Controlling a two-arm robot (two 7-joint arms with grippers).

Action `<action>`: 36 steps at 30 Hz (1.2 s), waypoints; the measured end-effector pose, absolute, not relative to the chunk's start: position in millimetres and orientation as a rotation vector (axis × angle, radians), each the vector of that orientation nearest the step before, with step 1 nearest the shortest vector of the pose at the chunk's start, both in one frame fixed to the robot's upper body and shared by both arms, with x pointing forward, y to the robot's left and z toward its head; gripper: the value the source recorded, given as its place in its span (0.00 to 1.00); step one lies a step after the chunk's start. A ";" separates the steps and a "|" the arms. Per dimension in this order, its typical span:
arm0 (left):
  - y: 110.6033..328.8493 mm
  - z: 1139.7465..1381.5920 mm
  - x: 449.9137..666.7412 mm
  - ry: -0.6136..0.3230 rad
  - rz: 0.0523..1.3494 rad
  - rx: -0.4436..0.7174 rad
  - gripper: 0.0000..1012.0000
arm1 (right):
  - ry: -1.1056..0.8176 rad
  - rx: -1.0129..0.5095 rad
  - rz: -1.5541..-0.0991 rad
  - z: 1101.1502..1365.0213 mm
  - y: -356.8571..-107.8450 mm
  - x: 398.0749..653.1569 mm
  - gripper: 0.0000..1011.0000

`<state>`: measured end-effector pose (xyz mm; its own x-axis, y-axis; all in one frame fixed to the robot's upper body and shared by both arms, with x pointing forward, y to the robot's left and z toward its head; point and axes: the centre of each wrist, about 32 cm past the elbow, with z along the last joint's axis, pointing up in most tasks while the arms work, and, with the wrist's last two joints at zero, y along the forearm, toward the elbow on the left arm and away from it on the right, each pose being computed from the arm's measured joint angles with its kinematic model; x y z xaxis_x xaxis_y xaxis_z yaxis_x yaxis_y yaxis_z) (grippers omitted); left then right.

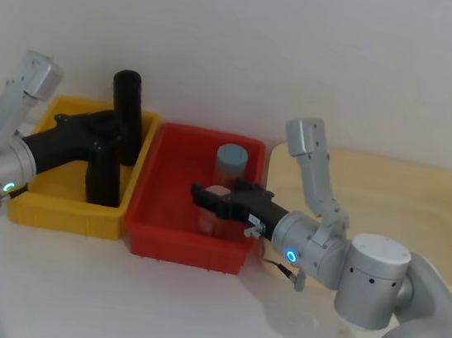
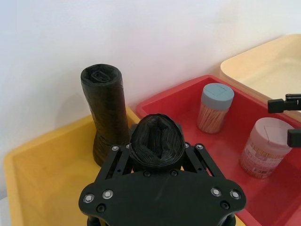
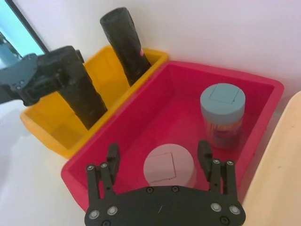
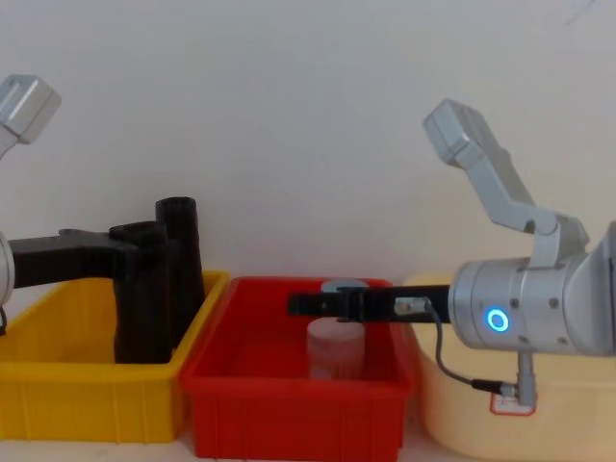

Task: Pick up the garbage bag with the one hand and transfer it to the other hand.

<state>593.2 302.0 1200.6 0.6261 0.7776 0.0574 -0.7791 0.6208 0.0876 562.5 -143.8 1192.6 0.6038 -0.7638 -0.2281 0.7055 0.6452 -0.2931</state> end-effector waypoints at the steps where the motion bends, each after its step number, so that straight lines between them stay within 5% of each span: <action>1: 302.0 1200.6 593.2 -0.014 0.895 0.108 0.36 | 0.346 -0.185 -0.856 1192.2 -143.8 562.5 0.99; 26: 301.8 1200.7 593.5 -0.014 0.895 0.107 0.36 | 0.240 -0.284 -0.859 1182.2 -139.7 561.9 0.99; 36: 301.8 1200.7 593.5 -0.014 0.895 0.107 0.36 | 0.222 -0.295 -0.854 1181.0 -138.9 562.0 0.76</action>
